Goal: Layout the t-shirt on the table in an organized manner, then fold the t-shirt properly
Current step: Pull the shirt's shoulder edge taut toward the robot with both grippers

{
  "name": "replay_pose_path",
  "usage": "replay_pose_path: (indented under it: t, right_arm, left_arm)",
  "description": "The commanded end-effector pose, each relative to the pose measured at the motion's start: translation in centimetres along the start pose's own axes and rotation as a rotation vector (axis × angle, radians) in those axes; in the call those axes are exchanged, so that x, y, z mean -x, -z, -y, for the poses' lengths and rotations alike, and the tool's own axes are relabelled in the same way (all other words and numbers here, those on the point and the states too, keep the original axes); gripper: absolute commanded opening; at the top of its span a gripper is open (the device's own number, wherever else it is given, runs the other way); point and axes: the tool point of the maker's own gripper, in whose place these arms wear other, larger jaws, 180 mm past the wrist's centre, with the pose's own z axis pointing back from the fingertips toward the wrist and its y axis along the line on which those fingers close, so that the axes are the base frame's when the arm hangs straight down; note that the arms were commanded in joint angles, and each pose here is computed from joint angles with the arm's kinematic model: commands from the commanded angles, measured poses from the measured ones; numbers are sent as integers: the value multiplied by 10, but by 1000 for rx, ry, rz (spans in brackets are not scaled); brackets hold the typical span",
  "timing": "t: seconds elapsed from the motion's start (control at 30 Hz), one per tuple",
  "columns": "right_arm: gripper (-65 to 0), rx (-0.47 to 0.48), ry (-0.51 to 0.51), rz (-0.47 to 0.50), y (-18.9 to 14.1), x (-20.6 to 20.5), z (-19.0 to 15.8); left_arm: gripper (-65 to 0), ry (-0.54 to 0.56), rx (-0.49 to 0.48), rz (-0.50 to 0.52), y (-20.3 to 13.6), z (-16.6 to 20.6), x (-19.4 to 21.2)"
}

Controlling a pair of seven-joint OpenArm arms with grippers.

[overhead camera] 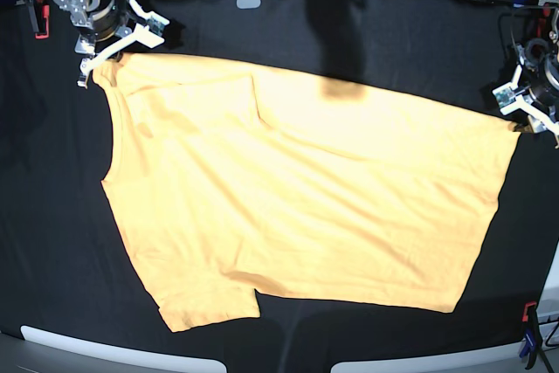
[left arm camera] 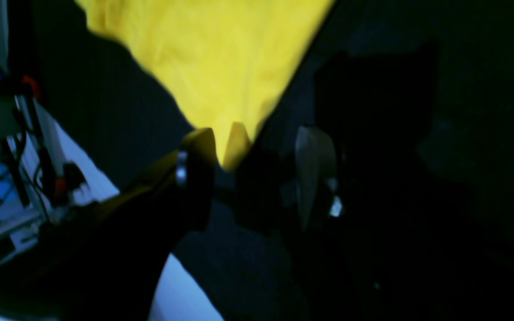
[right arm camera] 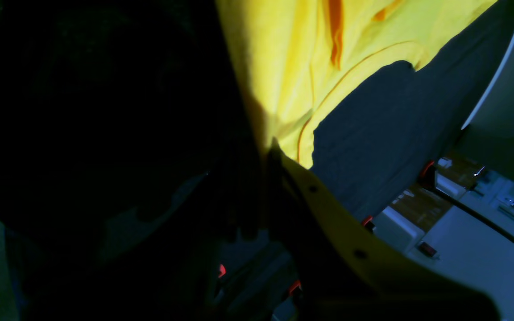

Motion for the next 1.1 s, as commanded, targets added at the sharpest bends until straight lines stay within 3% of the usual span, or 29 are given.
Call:
replay_pose_path:
  t: [0.0, 0.2, 0.43, 0.5, 0.7, 0.87, 1.07]
  right_arm:
    - [-650, 44, -9, -14, -2, 5, 14]
    - [-650, 44, -8, -15, -2, 5, 14]
    - [-650, 44, -8, -28, -2, 7, 14]
    - [-650, 44, -8, -27, -2, 7, 14]
    - [-650, 44, -9, -27, -2, 7, 14]
    - [-650, 44, -9, -27, -2, 7, 14]
    - [-650, 48, -19, -29, -2, 9, 16]
  left_arm:
    - [-386, 21, -42, 7, -3, -19, 1]
    - [-386, -4, -52, 50, 2, -19, -10]
    - [-386, -73, -88, 16, 19, -33, 1]
    - [-413, -70, -91, 5, 19, -36, 6]
    - [-637, -69, 6, 51, 19, -19, -2]
    - [-650, -70, 19, 59, 19, -17, -3]
    - [-650, -119, 62, -58, 11, 3, 20]
